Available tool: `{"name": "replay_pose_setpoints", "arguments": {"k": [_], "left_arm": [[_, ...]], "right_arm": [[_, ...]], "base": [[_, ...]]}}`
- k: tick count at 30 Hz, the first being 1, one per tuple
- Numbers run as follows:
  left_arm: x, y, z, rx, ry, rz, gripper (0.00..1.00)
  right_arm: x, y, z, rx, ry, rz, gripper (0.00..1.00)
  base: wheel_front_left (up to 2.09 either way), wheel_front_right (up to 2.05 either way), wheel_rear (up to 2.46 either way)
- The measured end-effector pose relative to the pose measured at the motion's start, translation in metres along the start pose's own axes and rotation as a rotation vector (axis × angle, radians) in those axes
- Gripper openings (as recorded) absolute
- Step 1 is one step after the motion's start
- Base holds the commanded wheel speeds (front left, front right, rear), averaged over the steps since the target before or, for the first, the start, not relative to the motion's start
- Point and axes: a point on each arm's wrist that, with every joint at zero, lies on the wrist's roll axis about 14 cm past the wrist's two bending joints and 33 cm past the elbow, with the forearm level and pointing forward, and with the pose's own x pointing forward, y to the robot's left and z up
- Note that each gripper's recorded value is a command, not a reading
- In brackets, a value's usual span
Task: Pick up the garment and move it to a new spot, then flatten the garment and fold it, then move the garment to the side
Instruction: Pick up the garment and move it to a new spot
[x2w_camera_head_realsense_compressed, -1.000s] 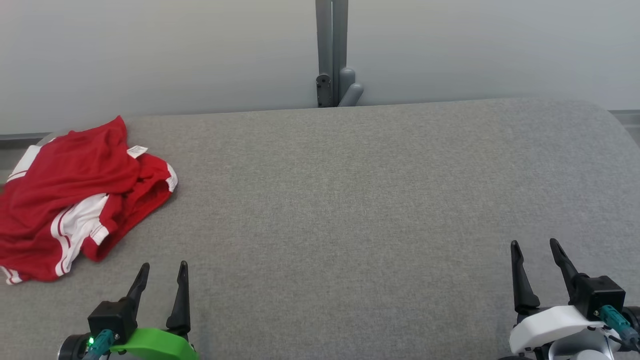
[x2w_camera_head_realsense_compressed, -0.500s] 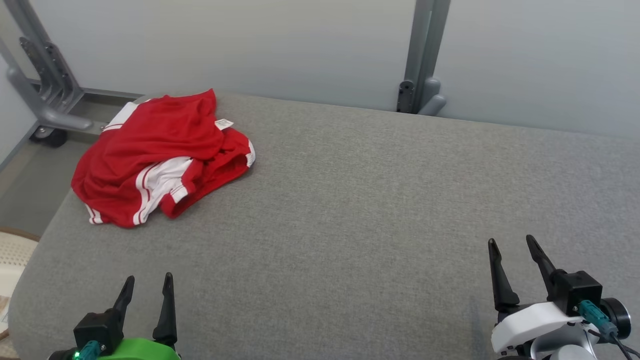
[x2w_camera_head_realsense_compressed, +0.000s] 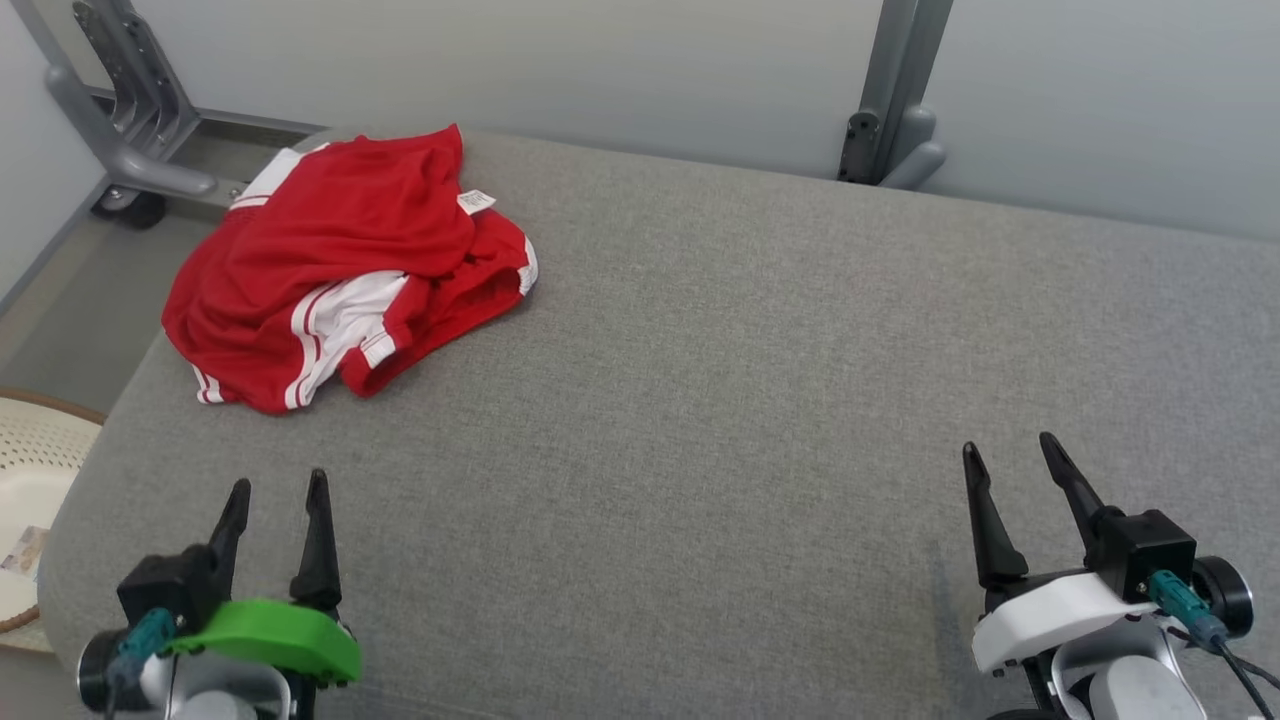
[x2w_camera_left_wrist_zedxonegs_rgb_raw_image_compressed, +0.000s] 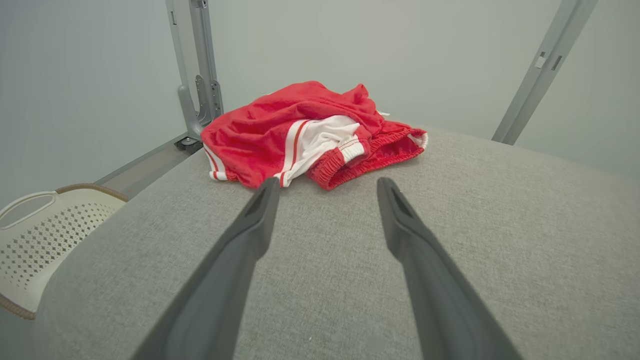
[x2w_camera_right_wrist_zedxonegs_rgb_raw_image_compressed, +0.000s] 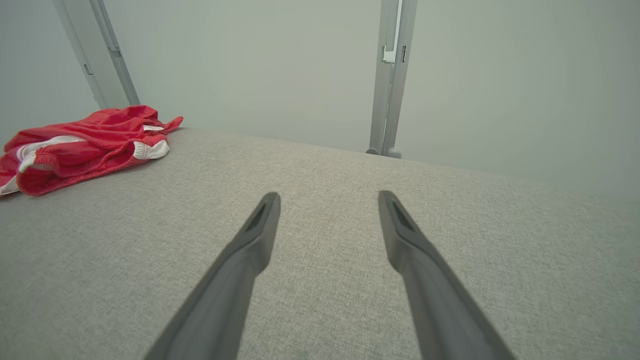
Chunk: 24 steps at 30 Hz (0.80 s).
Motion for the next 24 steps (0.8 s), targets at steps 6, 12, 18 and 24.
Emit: {"name": "replay_pose_setpoints", "arguments": {"k": [6,12,18,24], "left_arm": [[0.062,-0.016,0.002,-0.017,0.084,-0.037,1.0],[0.116,-0.027,-0.019,-0.057,0.212,-0.049,1.0],[0.141,-0.02,-0.059,-0.01,0.361,-0.027,1.0],[0.153,-0.016,-0.084,0.02,0.451,-0.009,1.0]], "right_arm": [[0.02,-0.015,-0.013,-0.012,0.015,-0.011,1.0],[0.032,-0.031,-0.045,-0.005,0.078,-0.032,1.0],[0.032,-0.043,-0.076,0.014,0.145,-0.057,1.0],[0.023,-0.057,-0.086,0.013,0.175,-0.099,1.0]], "base": [[0.0,0.0,0.0],[0.0,0.0,0.0],[0.0,0.0,0.0],[0.0,0.0,0.0]]}}
